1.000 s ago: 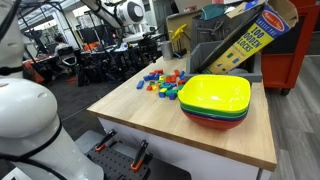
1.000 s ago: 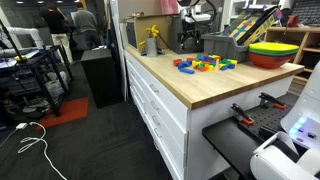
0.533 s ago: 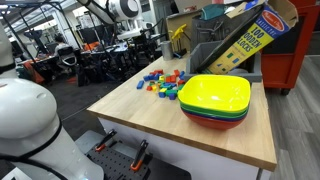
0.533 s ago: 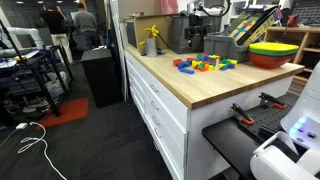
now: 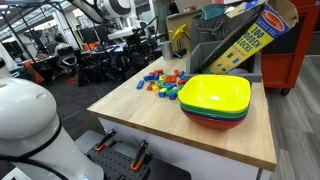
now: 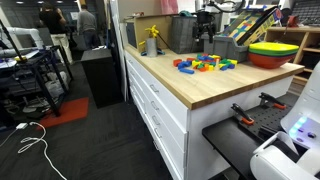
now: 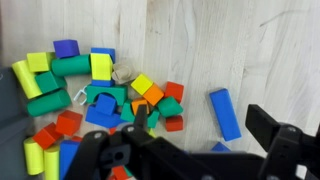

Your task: Move one of the blue blocks closer to the grey bin

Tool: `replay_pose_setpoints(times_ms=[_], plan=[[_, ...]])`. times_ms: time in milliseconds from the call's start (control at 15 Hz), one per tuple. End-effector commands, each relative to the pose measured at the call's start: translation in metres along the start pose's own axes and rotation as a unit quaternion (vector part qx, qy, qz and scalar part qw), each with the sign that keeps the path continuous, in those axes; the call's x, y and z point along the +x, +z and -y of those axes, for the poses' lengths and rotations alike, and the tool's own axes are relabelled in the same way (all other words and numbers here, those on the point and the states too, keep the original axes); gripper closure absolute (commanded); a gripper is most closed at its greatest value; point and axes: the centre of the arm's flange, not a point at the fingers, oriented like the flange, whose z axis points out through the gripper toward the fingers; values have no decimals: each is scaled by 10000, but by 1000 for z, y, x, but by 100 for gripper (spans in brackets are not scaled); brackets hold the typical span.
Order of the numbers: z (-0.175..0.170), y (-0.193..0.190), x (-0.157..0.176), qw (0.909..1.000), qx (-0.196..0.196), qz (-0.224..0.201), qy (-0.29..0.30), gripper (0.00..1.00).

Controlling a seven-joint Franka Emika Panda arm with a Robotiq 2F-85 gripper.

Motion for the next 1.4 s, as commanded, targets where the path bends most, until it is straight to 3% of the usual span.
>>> replay_pose_setpoints(times_ms=[0, 267, 933, 1333], plan=[[-7, -17, -41, 9992, 366, -107, 82, 0], [-9, -44, -62, 9980, 562, -210, 188, 0], [1, -96, -106, 9978, 450, -481, 83, 0], [4, -101, -103, 9981, 408, -412, 190, 0]])
